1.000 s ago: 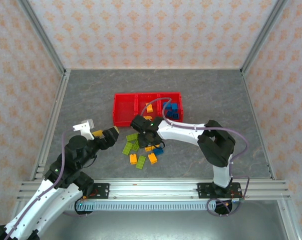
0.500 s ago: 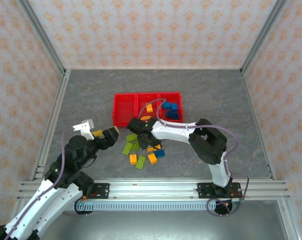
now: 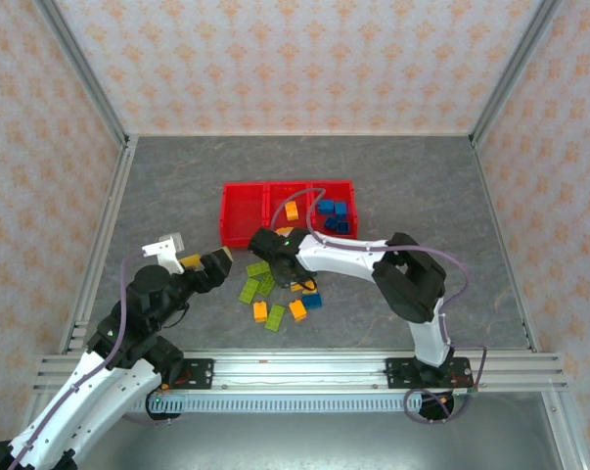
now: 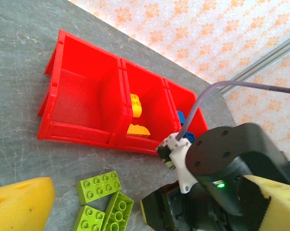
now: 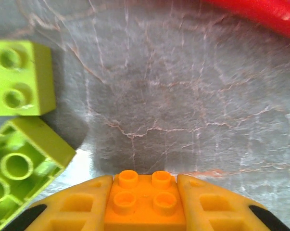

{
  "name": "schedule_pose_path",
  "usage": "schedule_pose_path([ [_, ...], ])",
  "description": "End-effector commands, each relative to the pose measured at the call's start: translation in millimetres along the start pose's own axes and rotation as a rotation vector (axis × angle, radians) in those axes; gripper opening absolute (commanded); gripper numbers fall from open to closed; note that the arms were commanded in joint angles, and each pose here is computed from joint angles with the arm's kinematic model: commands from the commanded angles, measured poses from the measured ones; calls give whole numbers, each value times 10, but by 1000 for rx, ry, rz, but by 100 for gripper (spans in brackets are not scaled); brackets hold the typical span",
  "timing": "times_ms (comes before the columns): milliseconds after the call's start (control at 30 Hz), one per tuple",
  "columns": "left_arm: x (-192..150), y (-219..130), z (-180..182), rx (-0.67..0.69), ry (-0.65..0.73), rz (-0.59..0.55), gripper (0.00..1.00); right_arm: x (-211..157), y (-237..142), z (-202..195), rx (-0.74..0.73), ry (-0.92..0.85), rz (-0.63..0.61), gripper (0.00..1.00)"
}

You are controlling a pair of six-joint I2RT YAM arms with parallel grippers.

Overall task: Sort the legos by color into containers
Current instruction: Pick up the lego from the bottom-center of the table, then place the lego in the container.

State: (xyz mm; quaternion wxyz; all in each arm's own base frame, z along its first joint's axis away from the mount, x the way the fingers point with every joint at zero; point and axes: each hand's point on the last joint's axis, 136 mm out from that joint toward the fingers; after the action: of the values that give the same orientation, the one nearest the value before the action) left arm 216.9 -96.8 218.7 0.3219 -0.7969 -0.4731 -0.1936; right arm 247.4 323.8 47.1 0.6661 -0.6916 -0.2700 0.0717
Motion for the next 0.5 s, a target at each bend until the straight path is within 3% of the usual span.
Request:
schedule_pose_path([
  [0,18,13,-30,-15,-4,-13,99,394,-571,-86,-13,39,-172,26],
  [233,14,24,-33,-12,3,-9,99,954,-994,-312,-36,77,-321,26],
  [467,12,6,-33,-13,-3,-6,99,1511,-953,-625,21,138,-378,25],
])
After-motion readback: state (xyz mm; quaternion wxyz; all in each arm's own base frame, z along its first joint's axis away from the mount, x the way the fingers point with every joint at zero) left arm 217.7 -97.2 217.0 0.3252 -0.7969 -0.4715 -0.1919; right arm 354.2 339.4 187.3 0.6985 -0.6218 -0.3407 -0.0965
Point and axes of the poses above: each hand's point on the last joint's axis, 136 mm out from that joint toward the fingers, its own y axis out along the fingers, its own z axis along the line the jaws close on, x = y × z, and after that the axes turned 9 degrees about -y, right-handed
